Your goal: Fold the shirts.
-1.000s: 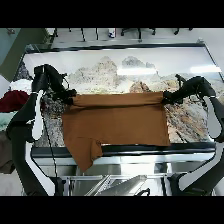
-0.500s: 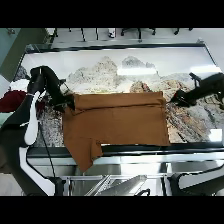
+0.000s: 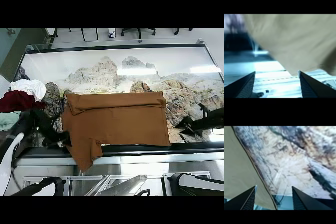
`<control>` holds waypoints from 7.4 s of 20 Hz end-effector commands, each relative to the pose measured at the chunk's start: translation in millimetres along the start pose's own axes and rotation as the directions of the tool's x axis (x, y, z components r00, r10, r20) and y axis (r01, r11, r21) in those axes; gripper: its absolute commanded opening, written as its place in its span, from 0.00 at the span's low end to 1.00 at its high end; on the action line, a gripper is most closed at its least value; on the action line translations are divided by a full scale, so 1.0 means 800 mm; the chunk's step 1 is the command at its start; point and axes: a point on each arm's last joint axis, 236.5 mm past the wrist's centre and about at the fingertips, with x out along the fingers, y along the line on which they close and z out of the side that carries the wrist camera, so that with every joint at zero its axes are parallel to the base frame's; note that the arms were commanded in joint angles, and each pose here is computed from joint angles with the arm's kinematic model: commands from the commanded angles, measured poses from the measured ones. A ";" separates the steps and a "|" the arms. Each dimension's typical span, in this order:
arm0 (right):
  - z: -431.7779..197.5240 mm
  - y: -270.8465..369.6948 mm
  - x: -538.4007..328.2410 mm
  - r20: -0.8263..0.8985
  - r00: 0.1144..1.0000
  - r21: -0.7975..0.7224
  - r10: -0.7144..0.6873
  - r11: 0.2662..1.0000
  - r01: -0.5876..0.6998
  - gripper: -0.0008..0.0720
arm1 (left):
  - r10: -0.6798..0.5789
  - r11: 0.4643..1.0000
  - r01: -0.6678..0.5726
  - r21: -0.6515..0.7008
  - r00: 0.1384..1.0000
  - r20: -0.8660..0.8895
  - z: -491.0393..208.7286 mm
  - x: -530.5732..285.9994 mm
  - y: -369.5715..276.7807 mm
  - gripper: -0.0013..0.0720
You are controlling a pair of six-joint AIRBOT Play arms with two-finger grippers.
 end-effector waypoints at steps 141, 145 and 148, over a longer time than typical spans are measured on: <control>0.063 0.345 0.027 0.128 0.990 -0.472 0.057 0.881 0.010 0.99 | -0.169 0.982 -0.013 0.189 0.393 0.904 0.046 -0.466 -0.095 0.04; 0.048 0.274 0.093 -0.019 1.000 -0.382 0.000 0.924 -0.008 0.99 | -0.205 0.976 0.011 0.219 0.399 0.894 0.044 -0.464 -0.105 0.04; 0.033 0.293 0.140 -0.136 0.984 -0.345 0.113 0.926 -0.154 0.99 | -0.240 0.969 0.036 0.246 0.400 0.885 0.041 -0.464 -0.115 0.04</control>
